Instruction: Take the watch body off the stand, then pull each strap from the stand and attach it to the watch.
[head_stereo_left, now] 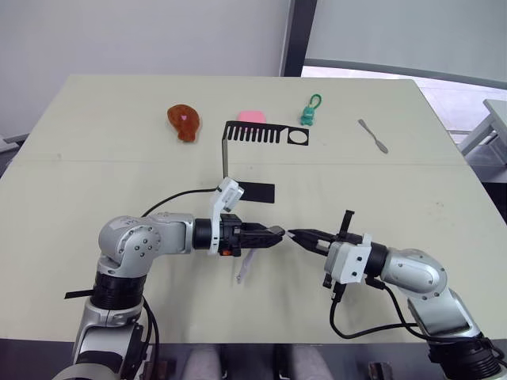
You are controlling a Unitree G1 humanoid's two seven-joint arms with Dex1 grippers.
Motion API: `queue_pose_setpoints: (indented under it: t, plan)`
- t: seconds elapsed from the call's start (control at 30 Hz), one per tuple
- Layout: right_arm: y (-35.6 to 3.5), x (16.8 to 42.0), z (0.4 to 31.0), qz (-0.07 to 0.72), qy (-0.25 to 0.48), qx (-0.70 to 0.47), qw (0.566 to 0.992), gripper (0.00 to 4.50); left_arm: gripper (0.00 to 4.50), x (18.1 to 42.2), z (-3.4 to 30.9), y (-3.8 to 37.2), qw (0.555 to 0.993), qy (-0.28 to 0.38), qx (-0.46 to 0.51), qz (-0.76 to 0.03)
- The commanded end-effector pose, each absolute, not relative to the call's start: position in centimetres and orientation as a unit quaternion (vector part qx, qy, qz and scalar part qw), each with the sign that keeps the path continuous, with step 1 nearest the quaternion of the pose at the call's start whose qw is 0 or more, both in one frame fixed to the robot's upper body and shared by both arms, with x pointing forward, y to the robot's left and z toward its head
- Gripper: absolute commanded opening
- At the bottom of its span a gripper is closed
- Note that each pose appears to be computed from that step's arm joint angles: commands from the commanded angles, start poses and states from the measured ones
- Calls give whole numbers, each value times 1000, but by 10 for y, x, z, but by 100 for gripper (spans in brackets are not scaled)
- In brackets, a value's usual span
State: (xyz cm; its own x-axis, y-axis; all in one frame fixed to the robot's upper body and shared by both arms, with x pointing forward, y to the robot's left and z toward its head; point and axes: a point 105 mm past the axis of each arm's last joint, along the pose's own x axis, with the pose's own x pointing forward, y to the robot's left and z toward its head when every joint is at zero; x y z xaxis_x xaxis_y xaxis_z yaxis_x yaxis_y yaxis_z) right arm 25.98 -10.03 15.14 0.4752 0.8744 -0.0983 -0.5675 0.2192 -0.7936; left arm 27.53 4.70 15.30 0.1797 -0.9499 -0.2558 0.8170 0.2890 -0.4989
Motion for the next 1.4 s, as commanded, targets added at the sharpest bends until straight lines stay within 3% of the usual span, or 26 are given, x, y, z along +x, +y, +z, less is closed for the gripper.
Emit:
queue_pose_setpoints:
  t: [0.03,1.4]
  plan:
    - [-86,252,170,477,-242,-396,746,0,161,263,158,31,734,258,-113,-618]
    - [-82,256,167,475,-234,-401,748,0,161,263,156,25,735,256,-108,-618]
